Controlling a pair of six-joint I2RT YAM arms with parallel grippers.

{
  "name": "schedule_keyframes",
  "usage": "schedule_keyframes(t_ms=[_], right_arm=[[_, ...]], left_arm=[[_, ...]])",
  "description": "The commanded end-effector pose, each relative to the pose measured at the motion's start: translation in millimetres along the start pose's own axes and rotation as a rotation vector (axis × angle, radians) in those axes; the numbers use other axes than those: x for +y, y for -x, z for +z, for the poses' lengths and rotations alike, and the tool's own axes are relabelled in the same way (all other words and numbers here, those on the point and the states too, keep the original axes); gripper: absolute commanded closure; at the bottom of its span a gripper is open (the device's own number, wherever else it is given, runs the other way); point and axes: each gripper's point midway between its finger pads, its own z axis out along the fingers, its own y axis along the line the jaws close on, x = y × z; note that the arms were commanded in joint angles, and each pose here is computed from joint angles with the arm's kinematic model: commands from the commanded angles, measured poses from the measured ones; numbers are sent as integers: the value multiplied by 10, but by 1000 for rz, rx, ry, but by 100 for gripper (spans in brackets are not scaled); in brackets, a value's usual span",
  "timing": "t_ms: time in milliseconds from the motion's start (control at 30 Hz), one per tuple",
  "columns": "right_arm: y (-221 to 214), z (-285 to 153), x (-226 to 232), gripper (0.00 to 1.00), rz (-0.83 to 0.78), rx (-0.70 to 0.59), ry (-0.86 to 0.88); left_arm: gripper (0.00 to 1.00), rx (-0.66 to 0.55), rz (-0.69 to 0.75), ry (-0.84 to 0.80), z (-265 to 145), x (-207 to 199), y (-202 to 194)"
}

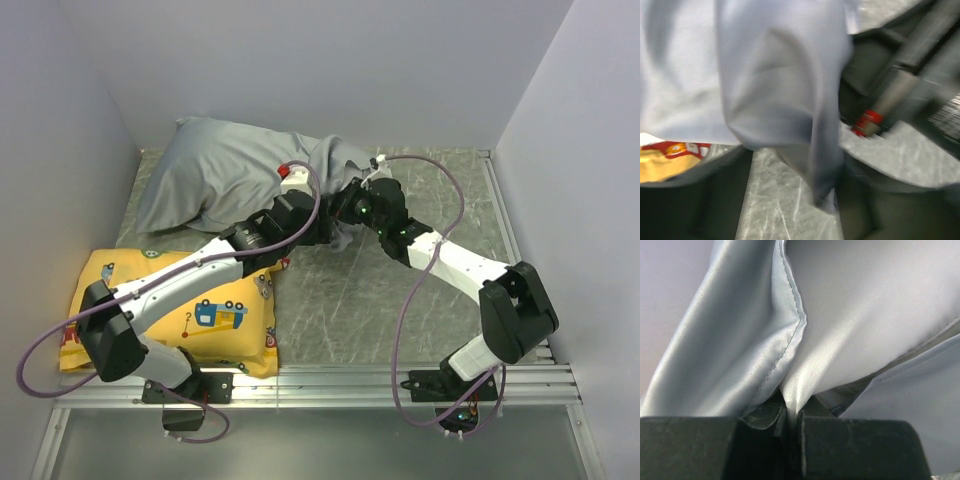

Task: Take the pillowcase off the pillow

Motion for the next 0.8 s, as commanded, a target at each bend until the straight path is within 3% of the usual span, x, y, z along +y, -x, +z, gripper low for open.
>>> schedule_keyframes(t_ms=[0,33,67,200,633,767], right_arm=[[675,-220,686,100,-39,-189,157],[697,-230,695,100,-47,-194,154],[726,-228,692,100,-61,-197,143],[792,-201,696,100,-89,-198,119],[1328,-193,176,100,-83,-207,4],[1149,-285,54,98,-89,-161,15]], left_arm=[[40,-36,-20,98,78,173,23],[50,-19,-15,104,102,178,-19],[66,-9,-13,104,107,180,-46],[97,37,-7,122,119,292,-252],[100,169,-25,160,-36,784,-744],[100,188,-104,120,51,918,-723]])
